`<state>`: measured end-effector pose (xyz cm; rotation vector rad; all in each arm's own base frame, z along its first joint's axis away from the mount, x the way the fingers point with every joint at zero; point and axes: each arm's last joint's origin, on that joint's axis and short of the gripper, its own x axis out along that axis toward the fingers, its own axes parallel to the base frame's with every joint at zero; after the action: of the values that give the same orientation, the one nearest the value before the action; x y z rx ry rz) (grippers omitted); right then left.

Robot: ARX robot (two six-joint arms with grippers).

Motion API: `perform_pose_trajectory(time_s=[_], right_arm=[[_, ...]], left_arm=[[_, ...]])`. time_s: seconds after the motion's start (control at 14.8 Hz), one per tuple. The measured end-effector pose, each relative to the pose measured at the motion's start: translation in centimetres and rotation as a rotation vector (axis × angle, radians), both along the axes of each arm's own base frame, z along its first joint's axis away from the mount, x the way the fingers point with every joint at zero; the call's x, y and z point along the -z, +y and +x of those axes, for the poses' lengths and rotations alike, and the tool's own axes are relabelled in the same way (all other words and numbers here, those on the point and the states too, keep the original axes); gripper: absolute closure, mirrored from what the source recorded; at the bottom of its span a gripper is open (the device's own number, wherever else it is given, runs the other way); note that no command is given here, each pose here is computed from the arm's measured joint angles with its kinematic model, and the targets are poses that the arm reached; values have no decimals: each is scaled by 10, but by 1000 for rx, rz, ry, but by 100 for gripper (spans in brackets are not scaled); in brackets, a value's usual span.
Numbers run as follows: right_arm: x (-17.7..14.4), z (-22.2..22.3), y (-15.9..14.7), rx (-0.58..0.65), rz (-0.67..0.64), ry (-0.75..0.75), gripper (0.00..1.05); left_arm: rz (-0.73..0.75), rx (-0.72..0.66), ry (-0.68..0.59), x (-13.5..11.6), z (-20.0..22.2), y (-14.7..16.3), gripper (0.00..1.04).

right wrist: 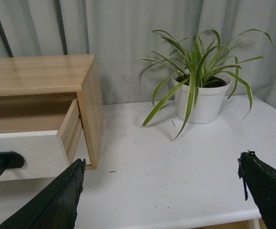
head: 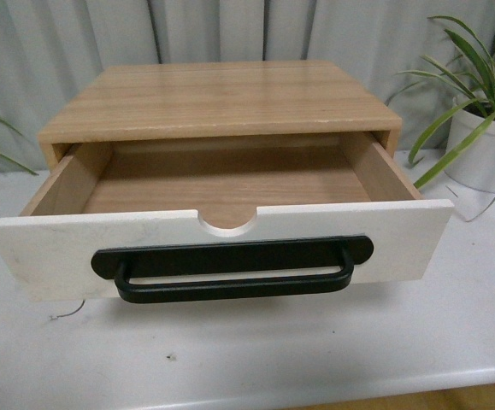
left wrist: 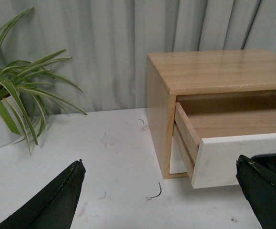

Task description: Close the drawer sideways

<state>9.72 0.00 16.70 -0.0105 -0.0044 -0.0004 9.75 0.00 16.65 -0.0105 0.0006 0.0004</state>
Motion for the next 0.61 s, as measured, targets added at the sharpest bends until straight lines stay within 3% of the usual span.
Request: perform_pose_trajectory(time_s=[0.61], right_arm=[[0, 0, 0, 0, 0, 0, 6]], left_arm=[[0, 0, 0, 0, 0, 0, 7]])
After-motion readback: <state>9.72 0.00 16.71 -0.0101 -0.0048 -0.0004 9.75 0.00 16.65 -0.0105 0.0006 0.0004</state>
